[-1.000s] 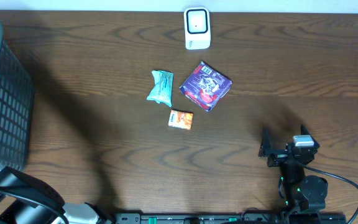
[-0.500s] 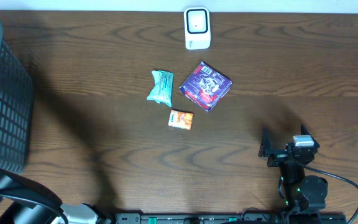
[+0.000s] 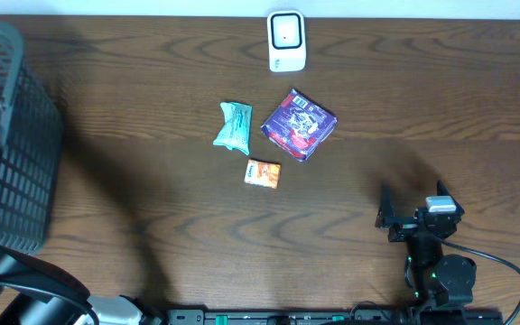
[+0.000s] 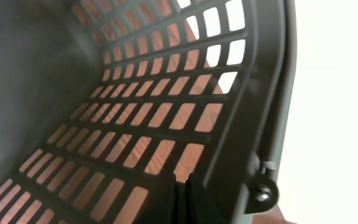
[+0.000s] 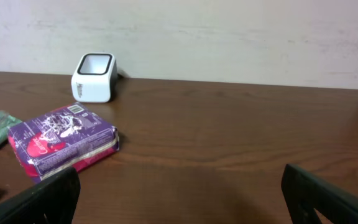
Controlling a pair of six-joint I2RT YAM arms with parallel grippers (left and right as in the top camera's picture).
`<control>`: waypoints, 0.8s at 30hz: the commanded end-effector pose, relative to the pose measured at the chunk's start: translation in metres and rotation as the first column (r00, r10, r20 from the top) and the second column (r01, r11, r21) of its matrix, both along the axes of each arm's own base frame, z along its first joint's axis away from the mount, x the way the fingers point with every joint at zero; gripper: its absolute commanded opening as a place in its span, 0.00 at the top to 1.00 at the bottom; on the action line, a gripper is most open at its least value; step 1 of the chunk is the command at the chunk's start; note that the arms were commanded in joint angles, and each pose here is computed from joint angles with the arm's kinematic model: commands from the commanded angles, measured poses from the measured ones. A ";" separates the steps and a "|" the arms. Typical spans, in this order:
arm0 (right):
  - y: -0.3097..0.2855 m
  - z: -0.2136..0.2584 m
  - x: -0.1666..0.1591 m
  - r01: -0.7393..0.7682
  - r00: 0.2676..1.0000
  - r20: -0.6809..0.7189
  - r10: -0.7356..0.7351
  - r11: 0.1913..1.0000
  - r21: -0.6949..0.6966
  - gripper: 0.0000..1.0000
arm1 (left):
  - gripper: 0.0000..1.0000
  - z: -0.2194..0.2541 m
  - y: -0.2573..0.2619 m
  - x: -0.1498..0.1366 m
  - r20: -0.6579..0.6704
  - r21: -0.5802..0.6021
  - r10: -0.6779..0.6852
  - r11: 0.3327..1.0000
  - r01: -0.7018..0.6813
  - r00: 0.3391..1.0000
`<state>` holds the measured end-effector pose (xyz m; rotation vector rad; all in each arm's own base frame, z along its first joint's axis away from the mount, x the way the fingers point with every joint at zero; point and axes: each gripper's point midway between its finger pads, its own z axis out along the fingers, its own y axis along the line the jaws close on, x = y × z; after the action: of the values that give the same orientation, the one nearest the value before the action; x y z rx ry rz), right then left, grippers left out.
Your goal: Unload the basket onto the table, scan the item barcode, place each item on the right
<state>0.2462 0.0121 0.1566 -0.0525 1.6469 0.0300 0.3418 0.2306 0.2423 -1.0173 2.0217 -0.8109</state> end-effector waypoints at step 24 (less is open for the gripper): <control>-0.001 -0.001 0.000 0.001 1.000 -0.003 -0.001 1.000 -0.010 0.01 | 0.93 0.013 -0.044 0.001 0.041 -0.171 -0.094 0.980 0.100 0.995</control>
<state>0.2462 0.0121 0.1566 -0.0525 1.6469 0.0300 0.3395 0.2032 0.2482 -1.0240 2.0104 -0.9998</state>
